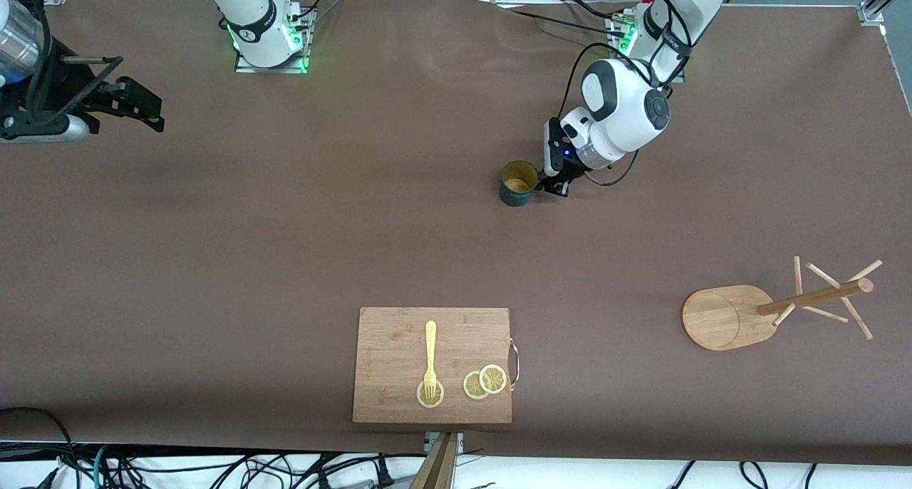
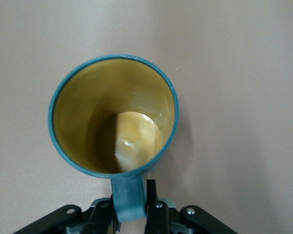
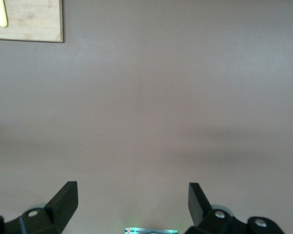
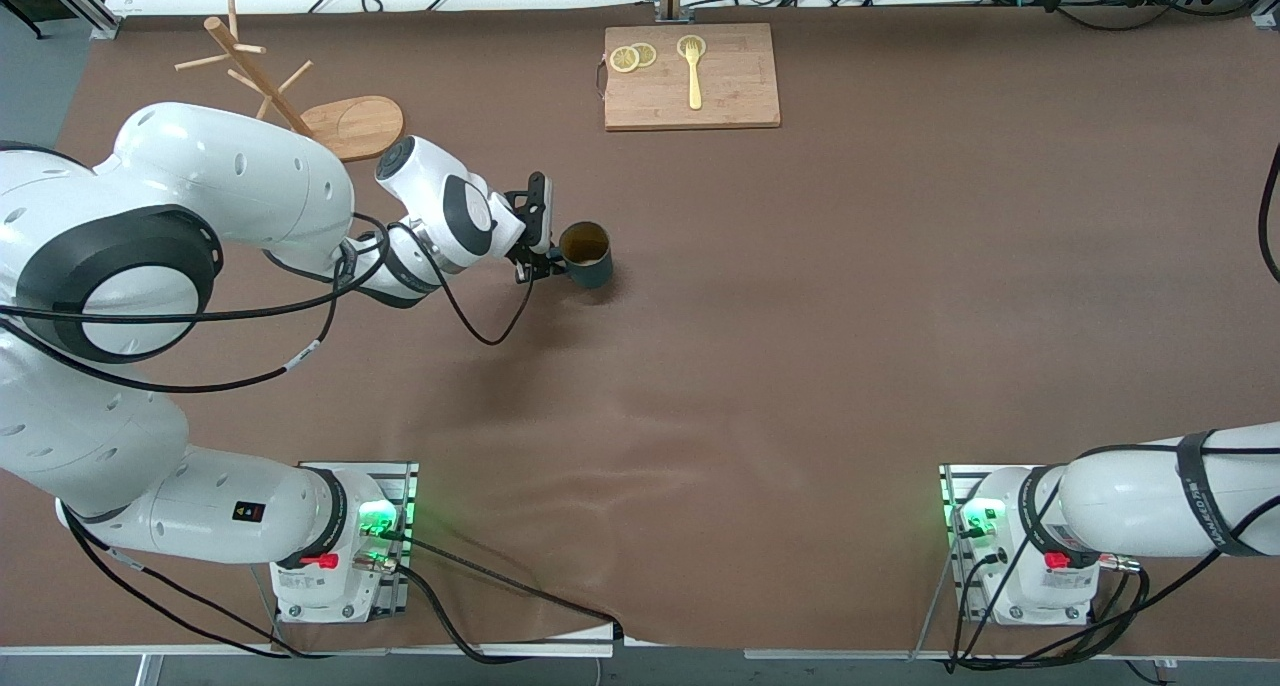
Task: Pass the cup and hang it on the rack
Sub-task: 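Grasp the teal mug's rim with the left gripper, then lift the mug with the left gripper and carry it to the rack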
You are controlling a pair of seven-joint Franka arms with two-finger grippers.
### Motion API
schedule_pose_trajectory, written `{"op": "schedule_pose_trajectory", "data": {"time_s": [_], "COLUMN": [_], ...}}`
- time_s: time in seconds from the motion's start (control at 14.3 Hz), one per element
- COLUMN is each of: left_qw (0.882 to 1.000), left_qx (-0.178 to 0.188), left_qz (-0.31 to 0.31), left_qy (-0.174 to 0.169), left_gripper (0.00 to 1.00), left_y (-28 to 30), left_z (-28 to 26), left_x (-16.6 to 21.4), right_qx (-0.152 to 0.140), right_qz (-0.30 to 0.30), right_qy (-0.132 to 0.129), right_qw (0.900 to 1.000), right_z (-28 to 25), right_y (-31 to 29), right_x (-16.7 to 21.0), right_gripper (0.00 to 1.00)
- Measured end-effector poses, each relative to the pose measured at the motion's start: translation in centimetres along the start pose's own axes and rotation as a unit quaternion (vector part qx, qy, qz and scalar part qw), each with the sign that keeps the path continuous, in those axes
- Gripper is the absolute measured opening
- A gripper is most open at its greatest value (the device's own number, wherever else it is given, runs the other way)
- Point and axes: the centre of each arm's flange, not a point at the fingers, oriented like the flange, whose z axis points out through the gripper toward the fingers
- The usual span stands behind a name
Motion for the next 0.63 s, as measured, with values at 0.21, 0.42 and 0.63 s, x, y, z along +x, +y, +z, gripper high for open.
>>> {"op": "schedule_pose_trajectory", "data": {"time_s": [0.21, 0.42, 0.63], "left_qw": [1.000, 0.999, 0.994], "left_qx": [0.004, 0.007, -0.018], "left_qz": [-0.022, -0.045, -0.097], "left_qy": [0.006, 0.013, 0.042], "left_gripper": [0.21, 0.21, 0.21], "left_y": [-0.1, -1.4, -3.5], "left_z": [-0.2, -1.0, -2.8], "left_x": [-0.4, -1.6, -3.2], "right_qx": [0.002, 0.003, 0.003], "right_qz": [-0.001, -0.004, -0.019], "right_qy": [0.004, 0.007, 0.004], "right_qw": [1.000, 1.000, 1.000], "right_z": [-0.4, -0.7, -0.2], "right_y": [-0.1, -0.3, -0.4], "right_x": [0.0, 0.0, 0.3], "right_gripper": [1.00, 1.00, 1.00]}}
